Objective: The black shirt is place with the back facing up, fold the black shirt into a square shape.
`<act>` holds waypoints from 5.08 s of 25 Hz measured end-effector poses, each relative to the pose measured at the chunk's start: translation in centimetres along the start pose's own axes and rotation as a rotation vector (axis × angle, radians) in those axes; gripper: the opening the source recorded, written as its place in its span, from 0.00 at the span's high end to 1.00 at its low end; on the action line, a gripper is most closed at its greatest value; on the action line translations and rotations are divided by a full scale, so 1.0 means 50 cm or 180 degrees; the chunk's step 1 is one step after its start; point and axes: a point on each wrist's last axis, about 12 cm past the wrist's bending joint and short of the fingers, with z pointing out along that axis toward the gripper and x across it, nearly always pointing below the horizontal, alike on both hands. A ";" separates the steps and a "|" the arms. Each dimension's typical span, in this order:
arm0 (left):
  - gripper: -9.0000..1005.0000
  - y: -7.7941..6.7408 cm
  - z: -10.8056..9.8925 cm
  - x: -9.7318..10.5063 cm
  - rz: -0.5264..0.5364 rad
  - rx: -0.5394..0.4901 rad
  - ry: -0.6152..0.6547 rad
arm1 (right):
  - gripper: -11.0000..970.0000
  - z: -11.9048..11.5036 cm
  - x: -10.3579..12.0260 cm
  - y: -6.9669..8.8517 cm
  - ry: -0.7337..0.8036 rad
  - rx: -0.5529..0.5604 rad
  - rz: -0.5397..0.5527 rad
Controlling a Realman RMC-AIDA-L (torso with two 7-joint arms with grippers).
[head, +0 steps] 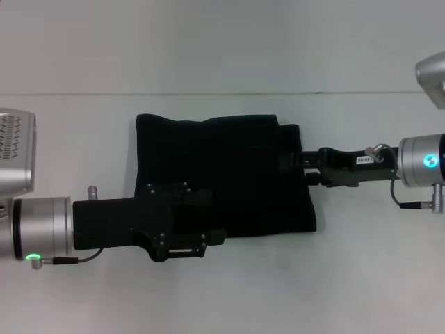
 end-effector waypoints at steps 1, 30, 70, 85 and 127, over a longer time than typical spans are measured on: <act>0.28 0.000 0.000 0.000 -0.0004 -0.0003 -0.0002 | 0.09 0.003 0.002 -0.002 -0.0012 0.0017 0.0015; 0.28 0.006 -0.006 0.000 -0.0033 -0.0102 -0.0043 | 0.38 0.067 0.041 0.006 -0.0163 0.0108 0.0189; 0.28 0.025 -0.006 0.007 -0.0110 -0.0390 0.0007 | 0.95 -0.005 -0.033 0.066 -0.0396 -0.0481 -0.0632; 0.28 0.032 -0.005 0.006 -0.0133 -0.0453 0.0027 | 0.94 -0.021 -0.069 0.118 -0.0354 -0.0584 -0.1054; 0.28 0.040 0.015 0.008 -0.0257 -0.0527 0.0045 | 0.69 -0.080 0.062 -0.081 -0.0455 0.0034 -0.0248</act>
